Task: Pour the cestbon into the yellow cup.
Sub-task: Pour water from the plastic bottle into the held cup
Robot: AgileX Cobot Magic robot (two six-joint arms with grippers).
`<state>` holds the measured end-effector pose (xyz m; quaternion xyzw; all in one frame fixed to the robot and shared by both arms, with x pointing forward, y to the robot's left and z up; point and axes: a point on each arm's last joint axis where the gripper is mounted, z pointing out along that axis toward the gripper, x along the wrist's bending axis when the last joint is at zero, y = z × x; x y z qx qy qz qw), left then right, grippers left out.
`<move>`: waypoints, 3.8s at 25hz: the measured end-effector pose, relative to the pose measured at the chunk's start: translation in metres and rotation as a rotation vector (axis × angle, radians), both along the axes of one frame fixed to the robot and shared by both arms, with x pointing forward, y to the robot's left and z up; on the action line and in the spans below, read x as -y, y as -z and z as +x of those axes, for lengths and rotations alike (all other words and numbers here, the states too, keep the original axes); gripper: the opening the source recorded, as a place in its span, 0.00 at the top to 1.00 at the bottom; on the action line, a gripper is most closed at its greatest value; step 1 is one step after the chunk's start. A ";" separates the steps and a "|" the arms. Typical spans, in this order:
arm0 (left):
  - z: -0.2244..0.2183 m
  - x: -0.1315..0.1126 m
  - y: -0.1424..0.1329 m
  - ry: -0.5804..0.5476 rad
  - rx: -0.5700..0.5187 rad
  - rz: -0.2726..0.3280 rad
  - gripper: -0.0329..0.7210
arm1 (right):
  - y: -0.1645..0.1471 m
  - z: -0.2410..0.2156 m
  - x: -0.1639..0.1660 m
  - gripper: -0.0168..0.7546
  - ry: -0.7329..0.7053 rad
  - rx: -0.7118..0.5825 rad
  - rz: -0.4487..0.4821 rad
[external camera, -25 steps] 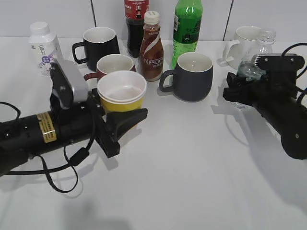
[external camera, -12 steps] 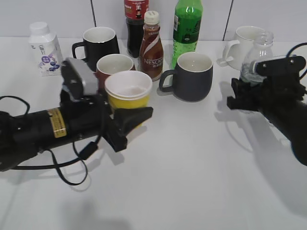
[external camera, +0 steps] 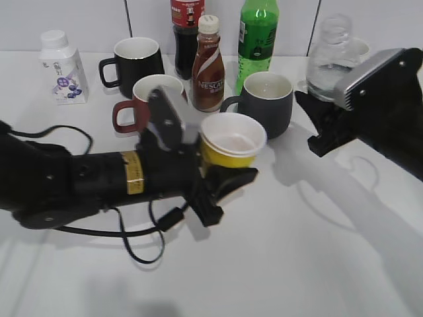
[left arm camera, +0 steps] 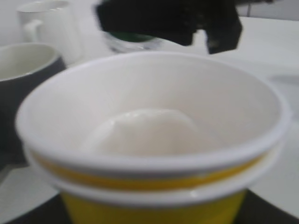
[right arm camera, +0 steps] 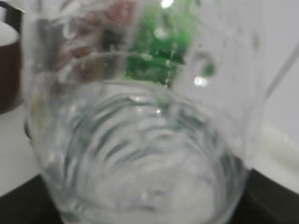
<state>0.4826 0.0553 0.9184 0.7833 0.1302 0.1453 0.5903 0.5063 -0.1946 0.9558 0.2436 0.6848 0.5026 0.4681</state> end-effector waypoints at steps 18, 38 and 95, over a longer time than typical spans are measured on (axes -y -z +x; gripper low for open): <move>-0.002 0.014 -0.003 0.001 -0.001 -0.021 0.46 | -0.029 0.026 -0.023 0.37 -0.176 0.266 -0.383; 0.000 0.013 -0.013 -0.036 0.005 -0.082 0.46 | -0.032 0.029 -0.024 0.37 -0.182 0.401 -0.612; -0.002 0.014 -0.013 0.002 0.020 -0.058 0.47 | -0.030 0.030 -0.023 0.37 -0.193 0.587 -0.965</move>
